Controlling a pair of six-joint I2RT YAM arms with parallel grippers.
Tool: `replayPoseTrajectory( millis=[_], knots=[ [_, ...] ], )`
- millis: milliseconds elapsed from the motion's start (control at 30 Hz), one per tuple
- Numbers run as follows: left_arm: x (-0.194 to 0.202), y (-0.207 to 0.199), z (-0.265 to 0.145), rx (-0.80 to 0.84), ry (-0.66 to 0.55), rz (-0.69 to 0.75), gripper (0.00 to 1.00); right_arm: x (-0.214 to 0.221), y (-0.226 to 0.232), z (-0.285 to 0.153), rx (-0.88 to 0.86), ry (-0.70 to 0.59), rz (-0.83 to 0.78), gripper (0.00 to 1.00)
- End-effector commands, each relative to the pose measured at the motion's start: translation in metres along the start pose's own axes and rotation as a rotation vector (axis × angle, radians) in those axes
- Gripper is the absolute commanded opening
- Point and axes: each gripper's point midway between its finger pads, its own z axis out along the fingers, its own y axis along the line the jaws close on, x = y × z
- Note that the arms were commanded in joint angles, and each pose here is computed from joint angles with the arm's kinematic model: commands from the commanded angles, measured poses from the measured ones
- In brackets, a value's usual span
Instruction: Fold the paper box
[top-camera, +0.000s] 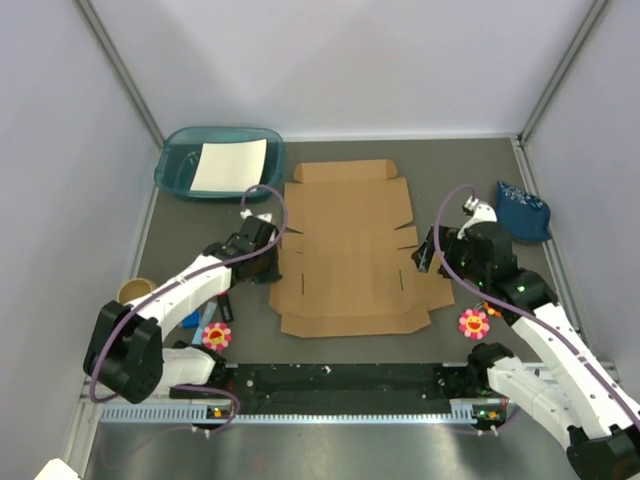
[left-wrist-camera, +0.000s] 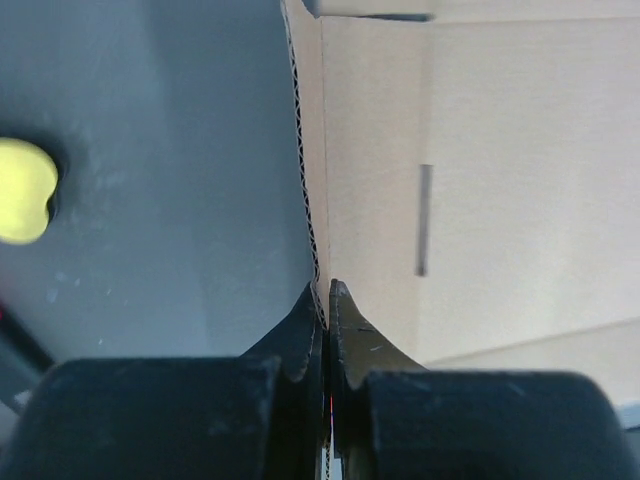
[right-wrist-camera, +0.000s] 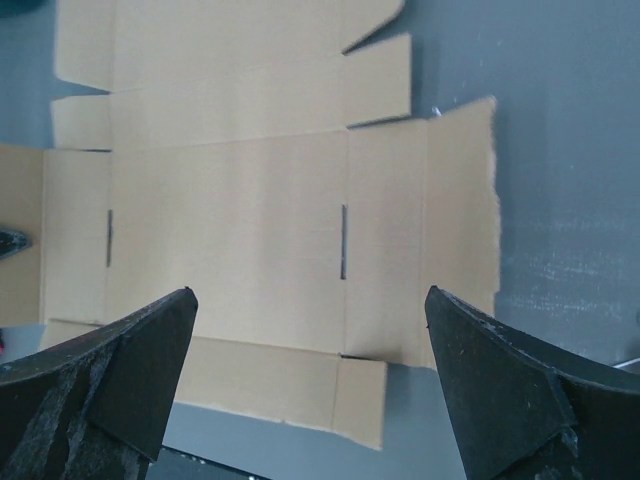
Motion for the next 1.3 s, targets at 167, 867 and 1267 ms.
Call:
replayPoseTrajectory(
  millis=[167, 867, 1267],
  knots=[
    [-0.123, -0.11, -0.069, 0.351, -0.302, 0.366, 0.0, -0.056, 0.022, -0.053, -0.049, -0.157, -0.022, 0.99],
    [-0.289, -0.11, -0.057, -0.052, -0.516, 0.221, 0.68, -0.025, -0.042, -0.038, 0.257, -0.122, 0.07, 0.99],
    [-0.059, -0.124, -0.065, 0.235, -0.461, -0.545, 0.99, -0.024, -0.036, -0.033, 0.228, -0.122, 0.079, 0.99]
  ],
)
